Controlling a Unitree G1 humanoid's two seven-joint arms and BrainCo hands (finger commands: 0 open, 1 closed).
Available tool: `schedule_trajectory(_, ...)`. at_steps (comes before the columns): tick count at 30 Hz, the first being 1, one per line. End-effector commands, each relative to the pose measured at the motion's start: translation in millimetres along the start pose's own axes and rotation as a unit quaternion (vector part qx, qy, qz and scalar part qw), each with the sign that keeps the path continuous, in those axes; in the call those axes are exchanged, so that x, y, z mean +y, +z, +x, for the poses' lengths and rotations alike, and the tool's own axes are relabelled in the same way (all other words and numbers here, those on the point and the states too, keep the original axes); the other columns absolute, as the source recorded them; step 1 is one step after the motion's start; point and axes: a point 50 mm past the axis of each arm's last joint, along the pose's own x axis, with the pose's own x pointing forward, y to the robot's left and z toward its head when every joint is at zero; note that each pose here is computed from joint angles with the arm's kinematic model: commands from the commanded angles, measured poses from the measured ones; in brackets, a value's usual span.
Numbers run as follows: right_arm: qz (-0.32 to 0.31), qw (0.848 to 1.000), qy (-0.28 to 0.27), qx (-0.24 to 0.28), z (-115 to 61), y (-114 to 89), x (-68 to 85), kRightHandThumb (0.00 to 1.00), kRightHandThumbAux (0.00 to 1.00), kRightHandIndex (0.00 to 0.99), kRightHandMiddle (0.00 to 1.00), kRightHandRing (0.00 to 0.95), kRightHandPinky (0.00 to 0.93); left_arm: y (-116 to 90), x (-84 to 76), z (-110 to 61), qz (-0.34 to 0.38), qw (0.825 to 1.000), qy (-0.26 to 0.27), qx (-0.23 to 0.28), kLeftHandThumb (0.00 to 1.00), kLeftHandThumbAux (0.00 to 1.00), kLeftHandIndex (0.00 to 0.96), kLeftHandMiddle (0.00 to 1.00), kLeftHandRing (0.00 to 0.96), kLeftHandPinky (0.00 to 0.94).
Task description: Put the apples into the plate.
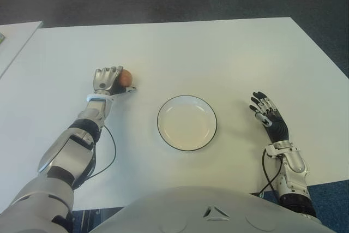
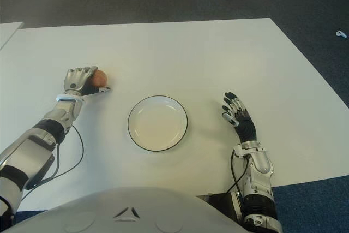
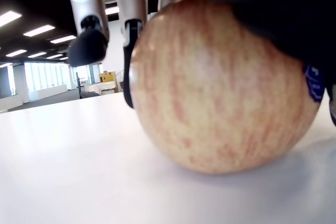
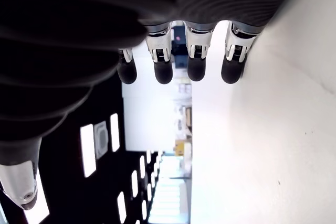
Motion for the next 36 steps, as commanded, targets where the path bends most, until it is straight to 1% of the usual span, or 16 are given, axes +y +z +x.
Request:
schedule_trajectory(1, 0.058, 0.993, -0.016, 0.101, -24.7, -41, 9.4, 0.116, 0.556, 0.065, 0.101, 0.053, 0.024, 4, -56.1, -45.5, -0.009, 0.991, -0.133, 0.009, 0.853, 0.666, 0.401, 0.539, 0.831, 0.826)
schedule_trajectory(5, 0.062, 0.993, -0.013, 0.103, -24.1, -41, 9.3, 0.122, 0.557, 0.071, 0.108, 0.059, 0.030, 5, -55.9, -44.9, -0.018, 0.990, -0.136, 0.013, 0.854, 0.666, 0.401, 0.540, 0.840, 0.834)
schedule_trajectory(14, 0.067, 0.992, -0.009, 0.102, -22.5, -42, 9.8, 0.133, 0.557, 0.081, 0.117, 0.070, 0.045, 5, -56.0, -45.0, -0.029, 0.990, -0.135, 0.021, 0.855, 0.666, 0.401, 0.540, 0.845, 0.820)
schedule_trajectory(24, 0.072, 0.991, -0.012, 0.108, -19.4, -45, 11.9, 0.135, 0.555, 0.088, 0.120, 0.071, 0.042, 4, -50.2, -42.3, -0.055, 0.993, -0.104, 0.027, 0.855, 0.666, 0.401, 0.539, 0.849, 0.825)
schedule_trajectory(26, 0.075, 0.991, -0.012, 0.109, -19.1, -46, 12.7, 0.136, 0.555, 0.089, 0.120, 0.071, 0.042, 4, -43.6, -37.4, -0.059, 0.994, -0.088, 0.027, 0.855, 0.666, 0.401, 0.539, 0.849, 0.821)
schedule_trajectory(28, 0.078, 0.991, -0.012, 0.110, -19.0, -47, 13.9, 0.138, 0.553, 0.091, 0.119, 0.071, 0.041, 3, -32.5, -29.6, -0.065, 0.995, -0.067, 0.025, 0.855, 0.666, 0.402, 0.539, 0.850, 0.821)
schedule_trajectory(31, 0.083, 0.990, -0.012, 0.112, -19.2, -49, 15.9, 0.142, 0.552, 0.093, 0.119, 0.071, 0.042, 2, -11.5, -17.9, -0.080, 0.996, -0.038, 0.022, 0.855, 0.666, 0.402, 0.539, 0.850, 0.821)
schedule_trajectory(34, 0.086, 0.990, -0.011, 0.114, -19.1, -50, 17.7, 0.148, 0.550, 0.092, 0.117, 0.070, 0.043, 0, 0.6, -13.9, -0.091, 0.995, -0.023, 0.023, 0.855, 0.667, 0.401, 0.539, 0.849, 0.817)
schedule_trajectory(36, 0.089, 0.989, -0.010, 0.115, -19.2, -51, 19.2, 0.151, 0.548, 0.091, 0.115, 0.069, 0.047, 1, 15.3, -10.6, -0.102, 0.995, -0.002, 0.018, 0.855, 0.667, 0.401, 0.538, 0.849, 0.815)
